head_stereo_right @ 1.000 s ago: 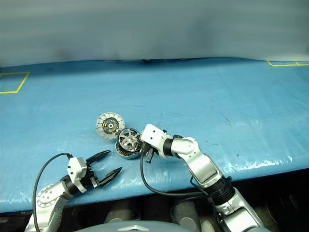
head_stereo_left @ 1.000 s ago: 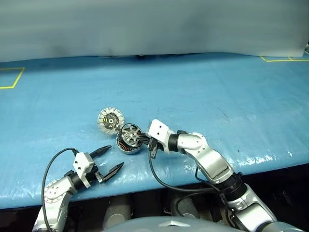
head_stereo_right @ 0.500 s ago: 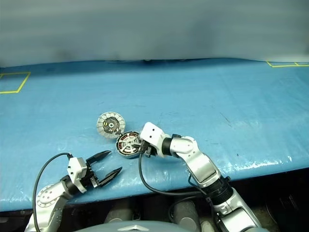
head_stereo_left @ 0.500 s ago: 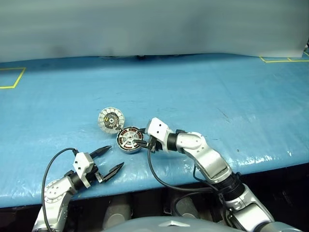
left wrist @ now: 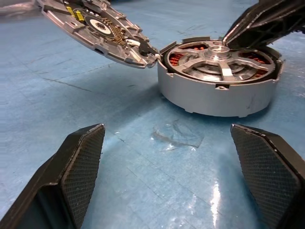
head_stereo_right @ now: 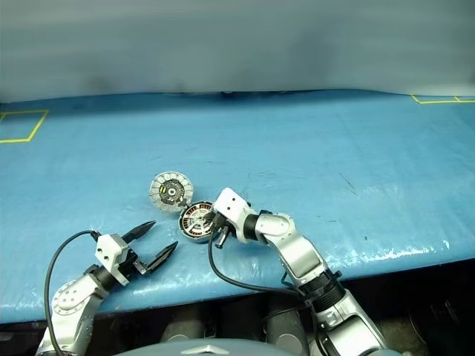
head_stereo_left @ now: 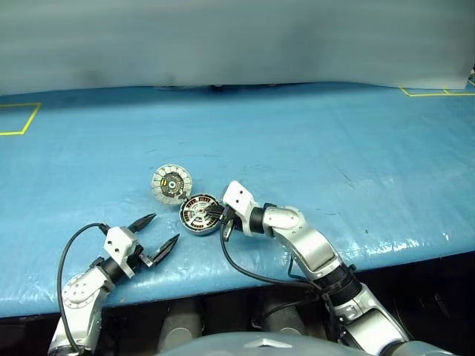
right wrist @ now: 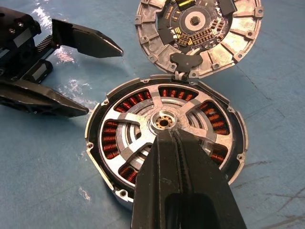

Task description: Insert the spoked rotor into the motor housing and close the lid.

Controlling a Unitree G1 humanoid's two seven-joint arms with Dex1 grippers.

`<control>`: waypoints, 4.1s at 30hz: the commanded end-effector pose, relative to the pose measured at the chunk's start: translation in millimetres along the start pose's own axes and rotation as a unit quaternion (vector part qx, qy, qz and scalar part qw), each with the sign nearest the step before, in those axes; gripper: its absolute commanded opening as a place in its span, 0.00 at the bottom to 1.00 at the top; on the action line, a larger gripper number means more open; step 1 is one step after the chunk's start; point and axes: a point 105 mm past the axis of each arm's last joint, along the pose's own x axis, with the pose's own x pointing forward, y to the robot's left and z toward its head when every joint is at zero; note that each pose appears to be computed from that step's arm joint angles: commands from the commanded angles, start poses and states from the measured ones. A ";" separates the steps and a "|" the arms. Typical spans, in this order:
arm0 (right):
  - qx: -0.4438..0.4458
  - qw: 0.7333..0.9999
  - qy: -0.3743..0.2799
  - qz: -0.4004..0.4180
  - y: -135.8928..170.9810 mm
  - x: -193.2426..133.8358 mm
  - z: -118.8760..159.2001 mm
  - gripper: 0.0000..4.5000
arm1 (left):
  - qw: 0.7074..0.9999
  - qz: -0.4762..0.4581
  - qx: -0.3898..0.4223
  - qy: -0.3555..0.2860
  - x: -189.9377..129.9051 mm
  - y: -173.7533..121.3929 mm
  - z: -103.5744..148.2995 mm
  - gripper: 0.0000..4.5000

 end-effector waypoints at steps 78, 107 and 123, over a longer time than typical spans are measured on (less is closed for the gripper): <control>0.045 0.987 -0.147 -0.042 -7.7 -41.2 39.5 0.00 | 0.989 -0.109 -0.016 -0.101 48.3 26.1 78.6 0.00; -0.063 0.994 -0.094 0.000 -2.3 1.2 22.4 1.00 | 0.991 -0.117 -0.036 -0.050 6.5 -30.1 26.5 0.00; -0.045 0.996 -0.082 -0.001 -3.1 8.7 13.4 0.72 | 0.993 -0.112 -0.024 -0.040 -2.0 -33.4 18.4 0.00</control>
